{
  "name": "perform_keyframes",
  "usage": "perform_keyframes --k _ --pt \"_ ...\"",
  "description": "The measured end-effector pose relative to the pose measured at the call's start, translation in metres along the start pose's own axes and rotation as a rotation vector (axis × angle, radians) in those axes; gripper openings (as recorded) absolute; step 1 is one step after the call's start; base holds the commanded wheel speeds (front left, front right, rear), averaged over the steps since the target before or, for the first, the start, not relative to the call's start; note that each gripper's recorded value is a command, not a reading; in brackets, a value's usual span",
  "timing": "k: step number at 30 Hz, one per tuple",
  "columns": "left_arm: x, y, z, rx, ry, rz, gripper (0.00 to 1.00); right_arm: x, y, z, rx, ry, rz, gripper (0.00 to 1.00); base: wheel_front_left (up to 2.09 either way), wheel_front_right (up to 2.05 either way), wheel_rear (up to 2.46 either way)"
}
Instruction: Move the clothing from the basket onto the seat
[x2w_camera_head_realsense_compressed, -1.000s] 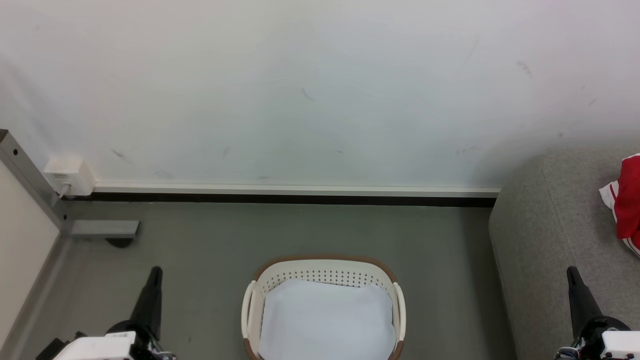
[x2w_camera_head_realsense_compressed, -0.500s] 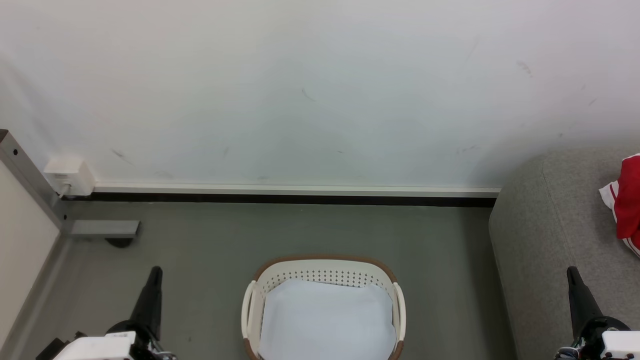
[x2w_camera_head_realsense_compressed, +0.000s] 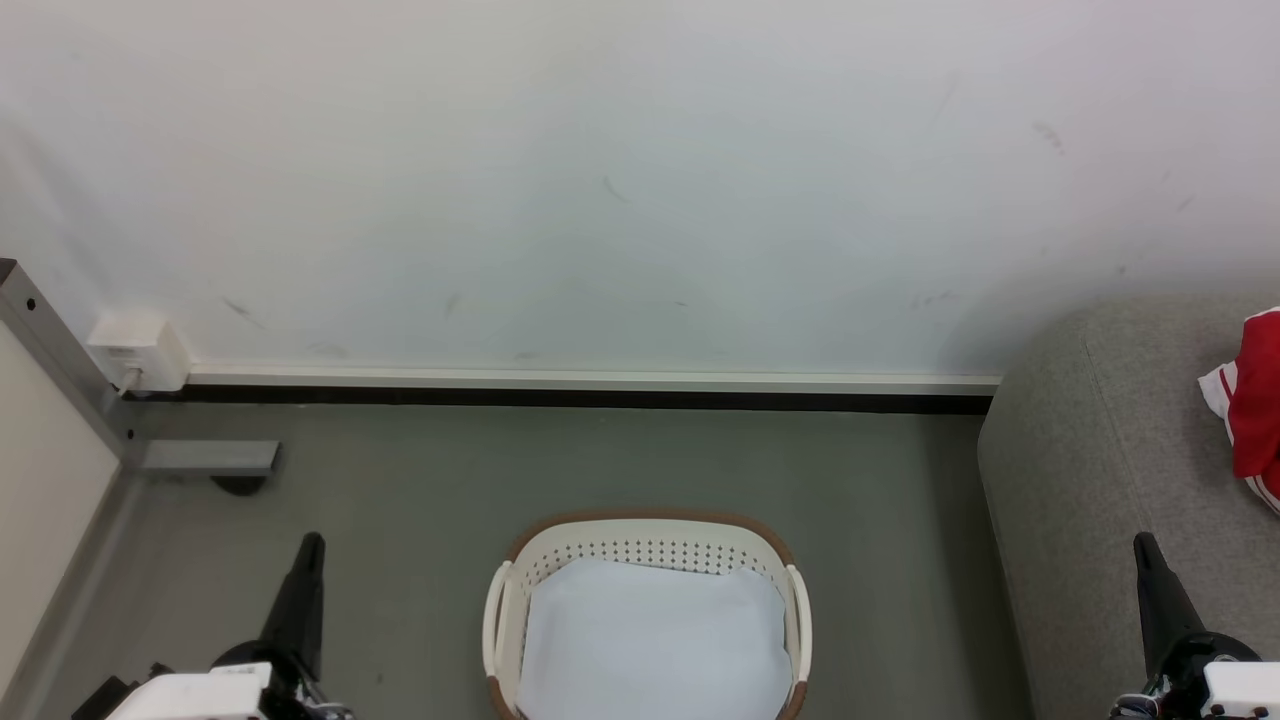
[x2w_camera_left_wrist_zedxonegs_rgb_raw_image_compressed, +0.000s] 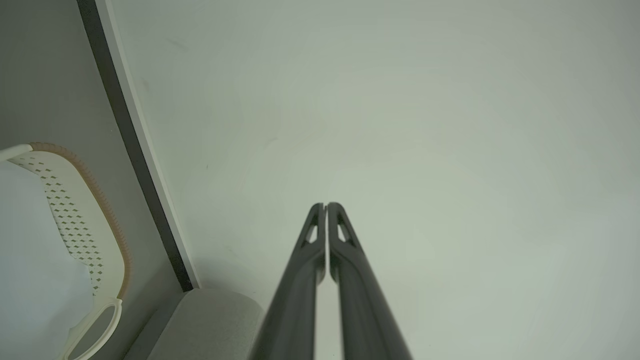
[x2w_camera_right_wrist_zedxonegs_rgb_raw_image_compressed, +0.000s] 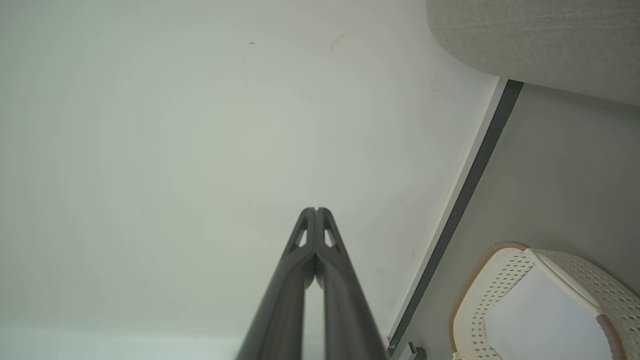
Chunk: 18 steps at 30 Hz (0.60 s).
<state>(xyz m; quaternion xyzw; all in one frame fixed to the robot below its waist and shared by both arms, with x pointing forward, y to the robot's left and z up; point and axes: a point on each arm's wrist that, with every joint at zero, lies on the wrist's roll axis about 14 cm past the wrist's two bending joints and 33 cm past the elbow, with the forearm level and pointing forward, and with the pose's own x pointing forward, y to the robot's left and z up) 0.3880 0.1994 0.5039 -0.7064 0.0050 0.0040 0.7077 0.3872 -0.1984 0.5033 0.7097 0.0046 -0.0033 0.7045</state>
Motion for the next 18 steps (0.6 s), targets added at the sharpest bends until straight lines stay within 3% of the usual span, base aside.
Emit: perform_keyframes --k 18 --pt "0.0000 0.0000 0.0000 0.000 0.000 0.000 0.00 0.0000 0.0000 0.0000 0.000 0.000 0.000 0.00 0.00 0.00 0.00"
